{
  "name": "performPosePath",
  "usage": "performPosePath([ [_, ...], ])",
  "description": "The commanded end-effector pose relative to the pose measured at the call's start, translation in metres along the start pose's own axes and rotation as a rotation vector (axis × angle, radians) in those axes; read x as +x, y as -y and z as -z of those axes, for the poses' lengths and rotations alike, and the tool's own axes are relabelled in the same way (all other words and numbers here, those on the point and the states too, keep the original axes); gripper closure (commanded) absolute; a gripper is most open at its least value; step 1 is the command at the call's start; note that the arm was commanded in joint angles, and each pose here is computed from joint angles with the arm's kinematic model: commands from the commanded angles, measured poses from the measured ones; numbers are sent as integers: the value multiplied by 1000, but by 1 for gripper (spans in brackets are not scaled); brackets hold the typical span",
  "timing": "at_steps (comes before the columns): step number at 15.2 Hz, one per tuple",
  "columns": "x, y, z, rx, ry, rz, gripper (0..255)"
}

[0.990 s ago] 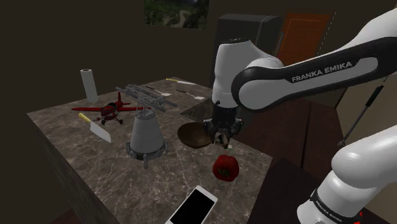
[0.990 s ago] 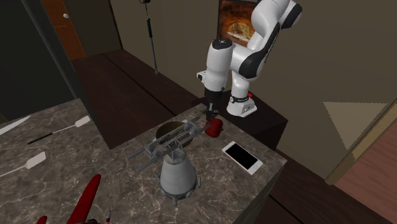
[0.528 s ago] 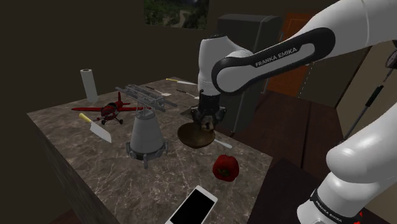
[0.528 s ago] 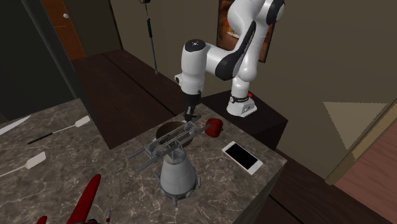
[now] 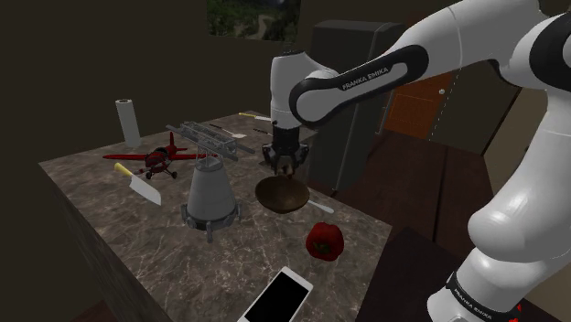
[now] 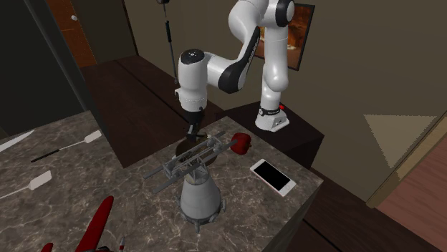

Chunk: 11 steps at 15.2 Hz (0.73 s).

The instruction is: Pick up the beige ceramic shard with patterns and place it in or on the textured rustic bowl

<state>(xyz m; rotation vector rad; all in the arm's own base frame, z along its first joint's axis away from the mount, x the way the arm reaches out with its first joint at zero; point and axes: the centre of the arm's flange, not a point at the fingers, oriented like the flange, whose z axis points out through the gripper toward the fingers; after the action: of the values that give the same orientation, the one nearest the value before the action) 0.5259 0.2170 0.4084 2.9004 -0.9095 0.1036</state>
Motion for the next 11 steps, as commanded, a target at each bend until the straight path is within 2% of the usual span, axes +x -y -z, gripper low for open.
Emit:
performPosePath([
  [1,0,2,-10,0,-1,0,255],
  [11,-5,6,-62,0,-1,0,255],
])
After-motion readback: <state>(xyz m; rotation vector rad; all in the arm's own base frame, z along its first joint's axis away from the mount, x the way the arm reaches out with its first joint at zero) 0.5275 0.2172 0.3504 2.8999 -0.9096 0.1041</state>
